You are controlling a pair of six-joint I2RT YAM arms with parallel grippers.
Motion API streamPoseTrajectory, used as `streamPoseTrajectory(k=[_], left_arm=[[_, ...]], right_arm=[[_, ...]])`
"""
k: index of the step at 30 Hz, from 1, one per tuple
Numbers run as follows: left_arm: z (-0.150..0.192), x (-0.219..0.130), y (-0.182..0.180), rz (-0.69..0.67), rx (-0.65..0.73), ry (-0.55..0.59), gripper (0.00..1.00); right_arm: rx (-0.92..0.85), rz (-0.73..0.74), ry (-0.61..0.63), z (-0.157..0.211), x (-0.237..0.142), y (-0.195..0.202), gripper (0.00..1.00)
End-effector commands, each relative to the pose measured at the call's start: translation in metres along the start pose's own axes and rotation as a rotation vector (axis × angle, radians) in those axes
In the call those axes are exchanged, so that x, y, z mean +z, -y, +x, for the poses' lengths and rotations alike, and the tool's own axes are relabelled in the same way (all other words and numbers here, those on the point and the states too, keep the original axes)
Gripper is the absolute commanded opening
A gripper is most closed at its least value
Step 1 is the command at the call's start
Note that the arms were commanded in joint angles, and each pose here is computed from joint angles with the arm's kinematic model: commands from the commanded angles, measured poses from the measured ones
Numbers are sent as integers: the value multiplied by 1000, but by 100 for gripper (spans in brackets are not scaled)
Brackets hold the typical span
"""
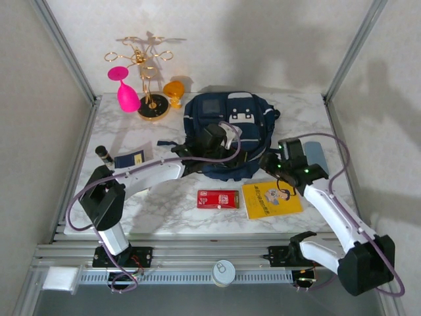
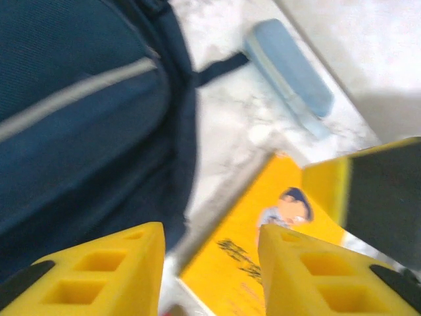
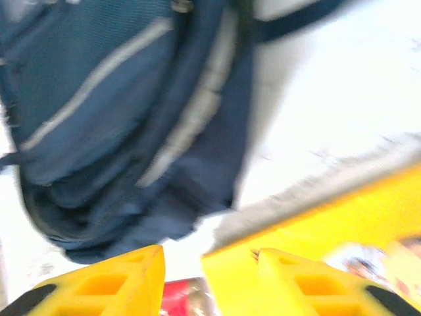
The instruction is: Pack books, pencil case, and school supplies into a backpack
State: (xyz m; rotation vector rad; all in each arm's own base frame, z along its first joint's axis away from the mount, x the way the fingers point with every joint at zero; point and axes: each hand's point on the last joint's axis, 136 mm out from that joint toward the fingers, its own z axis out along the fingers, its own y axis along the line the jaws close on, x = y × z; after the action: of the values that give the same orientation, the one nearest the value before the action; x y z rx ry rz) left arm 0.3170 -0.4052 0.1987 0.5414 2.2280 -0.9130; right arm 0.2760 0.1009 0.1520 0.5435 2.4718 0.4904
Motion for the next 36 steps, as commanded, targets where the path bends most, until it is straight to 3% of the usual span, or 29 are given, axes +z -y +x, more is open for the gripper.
streamPoseTrajectory(k=[1,5,9,17,22,26,32,36], left_arm=[[18,4,38,103,-79,-25,44],[51,36,52,107,-72,-115,46],[82,73,42,51,-73,-209,47],[98,128,11,-73,-89,-238,49],[104,143,-9,-139,-115,-234,51],[131,137,-5,-100,-160,-358,49],[158,113,-20,-183,-194,-403,50],[155,106,3,-130,-235,-377,51]], right_arm=[[179,224,-104,46,-12,62,46],[293,337,-122,78,-12,104,54],[395,352,-63,92,-7,128,62],[511,312,-85,112,14,141,70],[532,226,-109,115,29,133,73],[514,135,-63,88,36,116,73],[433,21,-17,29,37,86,72],[405,7,-14,-5,37,86,71]])
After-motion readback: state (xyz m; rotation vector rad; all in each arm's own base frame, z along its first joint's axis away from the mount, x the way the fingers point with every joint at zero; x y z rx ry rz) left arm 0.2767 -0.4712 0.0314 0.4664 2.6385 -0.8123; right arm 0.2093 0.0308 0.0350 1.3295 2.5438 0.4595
